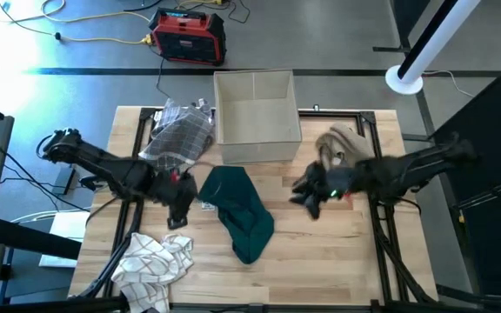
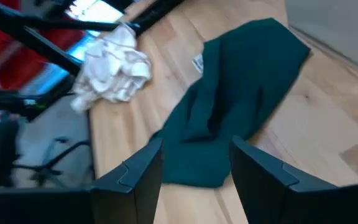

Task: Fold towel
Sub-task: Fold the green towel

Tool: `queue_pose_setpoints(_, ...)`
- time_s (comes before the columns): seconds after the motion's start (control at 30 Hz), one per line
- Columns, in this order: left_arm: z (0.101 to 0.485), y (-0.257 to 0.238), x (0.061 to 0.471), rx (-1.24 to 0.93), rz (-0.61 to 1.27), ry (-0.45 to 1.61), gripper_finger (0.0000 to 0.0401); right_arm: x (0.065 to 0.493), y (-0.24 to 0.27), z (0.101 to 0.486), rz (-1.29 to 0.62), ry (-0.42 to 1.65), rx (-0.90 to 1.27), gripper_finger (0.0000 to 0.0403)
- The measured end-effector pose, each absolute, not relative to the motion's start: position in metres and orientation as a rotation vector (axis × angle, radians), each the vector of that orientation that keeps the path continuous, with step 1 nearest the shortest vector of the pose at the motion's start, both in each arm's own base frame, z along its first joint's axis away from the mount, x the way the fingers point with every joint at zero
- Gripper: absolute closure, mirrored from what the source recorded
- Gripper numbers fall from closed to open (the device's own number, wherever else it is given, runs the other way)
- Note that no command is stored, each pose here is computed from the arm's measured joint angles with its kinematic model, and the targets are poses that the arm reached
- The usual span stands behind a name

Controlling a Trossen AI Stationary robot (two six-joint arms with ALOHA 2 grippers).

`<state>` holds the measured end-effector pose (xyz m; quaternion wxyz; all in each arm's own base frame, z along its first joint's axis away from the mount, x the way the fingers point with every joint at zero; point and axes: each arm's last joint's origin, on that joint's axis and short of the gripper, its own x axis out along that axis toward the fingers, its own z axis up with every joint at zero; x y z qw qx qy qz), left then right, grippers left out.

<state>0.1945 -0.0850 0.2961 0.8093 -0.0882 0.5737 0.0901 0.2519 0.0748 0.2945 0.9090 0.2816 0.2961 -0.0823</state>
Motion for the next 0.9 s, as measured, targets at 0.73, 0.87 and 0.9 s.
queue_pose_setpoints(0.73,0.258,-0.131,0.164,-0.177,0.196,1.211,0.0208,0.381,0.121,0.167,-0.204,0.779,0.205,0.0236)
queue_pose_setpoints(0.87,0.257,-0.135,0.159,-0.175,0.192,1.221,0.0208,0.386,0.117,0.157,-0.214,0.804,0.215,0.0236)
queue_pose_setpoints(0.9,0.257,-0.136,0.158,-0.174,0.190,1.222,0.0208,0.386,0.117,0.155,-0.221,0.808,0.223,0.0237)
